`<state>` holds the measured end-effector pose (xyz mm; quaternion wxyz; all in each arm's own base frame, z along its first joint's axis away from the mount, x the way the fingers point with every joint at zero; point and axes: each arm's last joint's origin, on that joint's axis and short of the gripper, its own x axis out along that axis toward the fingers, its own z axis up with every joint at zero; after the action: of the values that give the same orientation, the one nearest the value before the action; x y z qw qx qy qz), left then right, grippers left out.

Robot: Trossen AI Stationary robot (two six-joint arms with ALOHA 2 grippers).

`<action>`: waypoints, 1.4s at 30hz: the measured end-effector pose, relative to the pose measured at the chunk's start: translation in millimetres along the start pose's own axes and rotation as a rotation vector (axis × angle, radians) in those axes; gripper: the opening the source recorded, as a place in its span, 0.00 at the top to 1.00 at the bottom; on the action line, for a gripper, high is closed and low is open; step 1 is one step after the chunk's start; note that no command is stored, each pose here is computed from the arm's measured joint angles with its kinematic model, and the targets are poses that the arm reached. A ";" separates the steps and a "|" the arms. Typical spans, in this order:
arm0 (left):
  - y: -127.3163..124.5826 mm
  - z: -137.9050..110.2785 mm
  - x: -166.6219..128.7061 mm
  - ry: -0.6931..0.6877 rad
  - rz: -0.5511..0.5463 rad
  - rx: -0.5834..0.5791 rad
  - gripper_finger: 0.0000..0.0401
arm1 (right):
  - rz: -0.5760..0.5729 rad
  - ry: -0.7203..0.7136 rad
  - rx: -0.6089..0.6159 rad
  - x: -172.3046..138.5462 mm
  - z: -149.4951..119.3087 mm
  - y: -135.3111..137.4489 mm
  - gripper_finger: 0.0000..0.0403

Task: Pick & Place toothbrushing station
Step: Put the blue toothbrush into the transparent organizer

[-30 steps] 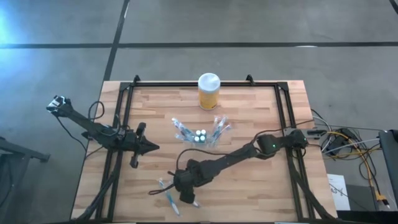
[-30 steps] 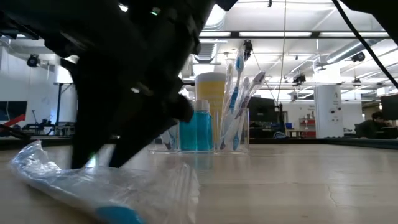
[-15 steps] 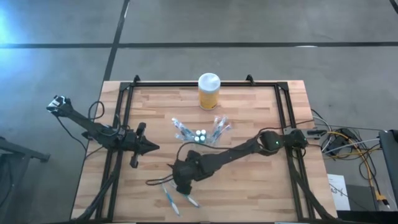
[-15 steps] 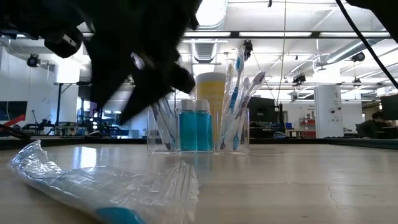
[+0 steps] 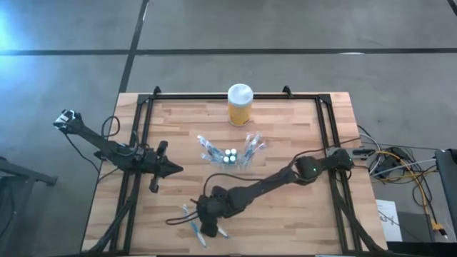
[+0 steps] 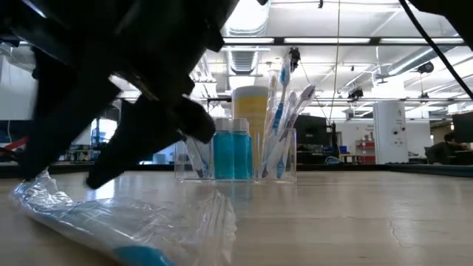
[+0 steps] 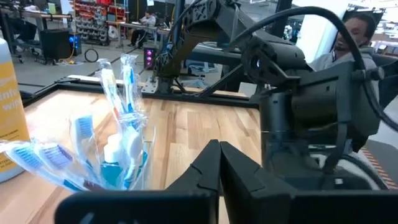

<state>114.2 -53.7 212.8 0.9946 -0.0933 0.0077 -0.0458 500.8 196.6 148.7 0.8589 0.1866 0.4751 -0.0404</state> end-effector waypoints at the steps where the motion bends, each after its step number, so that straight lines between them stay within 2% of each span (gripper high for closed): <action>1: 0.0 -0.3 0.1 0.003 0.001 -0.001 0.98 | 0.029 0.013 0.001 3.7 -0.9 1.1 0.48; 3: 0.1 -0.7 0.2 0.007 0.001 -0.001 0.97 | 0.071 0.030 0.005 7.5 -1.4 3.9 0.48; 7: 0.1 -1.4 0.2 0.012 0.002 0.001 0.96 | 0.054 0.065 0.005 17.8 -7.7 0.4 0.48; 10: 0.2 -1.6 0.2 0.014 0.002 0.001 0.97 | 0.008 0.097 -0.009 17.3 -7.4 -7.6 0.48; 17: 0.3 -2.3 0.2 0.021 0.004 -0.004 0.98 | -0.194 0.184 -0.079 12.3 -14.7 -26.1 0.49; 19: 0.3 -2.3 0.2 0.021 0.004 -0.004 0.97 | -0.206 0.201 -0.100 12.1 -15.6 -28.2 0.49; 27: 0.3 -2.3 0.2 0.021 0.004 -0.006 0.97 | -0.205 0.278 -0.352 9.4 -26.1 -24.0 0.49; 32: 0.4 -2.1 0.1 0.019 0.004 -0.011 0.98 | -0.237 0.349 -0.398 0.5 -35.6 -20.4 0.49; 36: 0.4 -1.9 -0.1 0.018 0.003 -0.011 0.97 | -0.234 0.315 -0.323 -11.0 -32.2 -15.2 0.49; 42: 0.3 -1.8 -0.1 0.017 0.002 -0.017 0.96 | -0.191 0.183 -0.010 -29.7 -16.0 -6.6 0.49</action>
<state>114.1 -53.7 211.0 0.9937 -0.1015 0.0166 -0.0453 470.1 193.0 163.8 0.8051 0.1390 0.5674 -0.1025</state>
